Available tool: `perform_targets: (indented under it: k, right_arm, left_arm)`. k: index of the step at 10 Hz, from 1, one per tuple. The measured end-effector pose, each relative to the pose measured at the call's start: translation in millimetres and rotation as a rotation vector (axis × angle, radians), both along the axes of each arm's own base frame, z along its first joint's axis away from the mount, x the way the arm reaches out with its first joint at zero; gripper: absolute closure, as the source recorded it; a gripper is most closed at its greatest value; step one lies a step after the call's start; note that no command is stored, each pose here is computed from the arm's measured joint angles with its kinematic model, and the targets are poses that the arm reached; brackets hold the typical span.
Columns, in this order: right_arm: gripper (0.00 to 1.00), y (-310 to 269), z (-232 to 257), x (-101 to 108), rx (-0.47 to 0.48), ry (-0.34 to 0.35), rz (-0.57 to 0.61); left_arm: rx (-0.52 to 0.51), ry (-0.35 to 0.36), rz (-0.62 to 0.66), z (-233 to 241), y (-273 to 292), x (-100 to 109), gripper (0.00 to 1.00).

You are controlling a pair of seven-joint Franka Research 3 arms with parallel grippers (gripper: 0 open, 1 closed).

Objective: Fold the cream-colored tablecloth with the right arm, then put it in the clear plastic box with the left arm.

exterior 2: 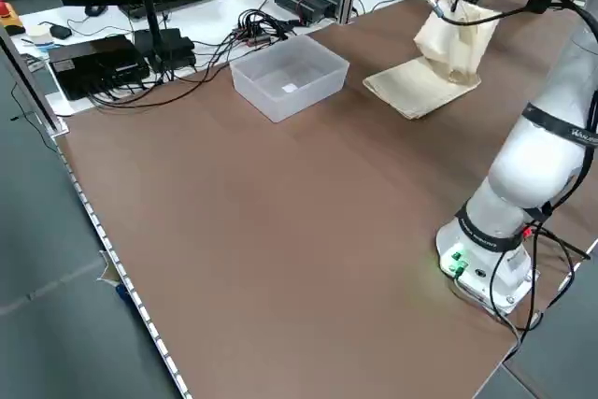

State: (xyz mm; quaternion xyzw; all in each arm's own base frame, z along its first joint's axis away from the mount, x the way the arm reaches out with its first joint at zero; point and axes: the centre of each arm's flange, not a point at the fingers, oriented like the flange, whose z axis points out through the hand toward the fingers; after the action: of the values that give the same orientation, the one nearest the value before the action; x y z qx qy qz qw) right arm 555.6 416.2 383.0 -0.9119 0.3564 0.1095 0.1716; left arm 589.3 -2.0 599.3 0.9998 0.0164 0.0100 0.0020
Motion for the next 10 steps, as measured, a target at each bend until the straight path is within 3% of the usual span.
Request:
perform_targets:
  k: [3,10]
  right_arm:
    - [0.88,15.2,-22.0,-7.2,-0.018,0.004,0.017]
    - [0.88,17.2,-78.6,4.4,-0.045,-0.028,-0.023]
  left_arm:
    - [0.000,0.000,0.000,0.0,0.0,0.0,0.00]
    - [0.000,-0.002,0.000,0.1,0.2,0.3,0.00]
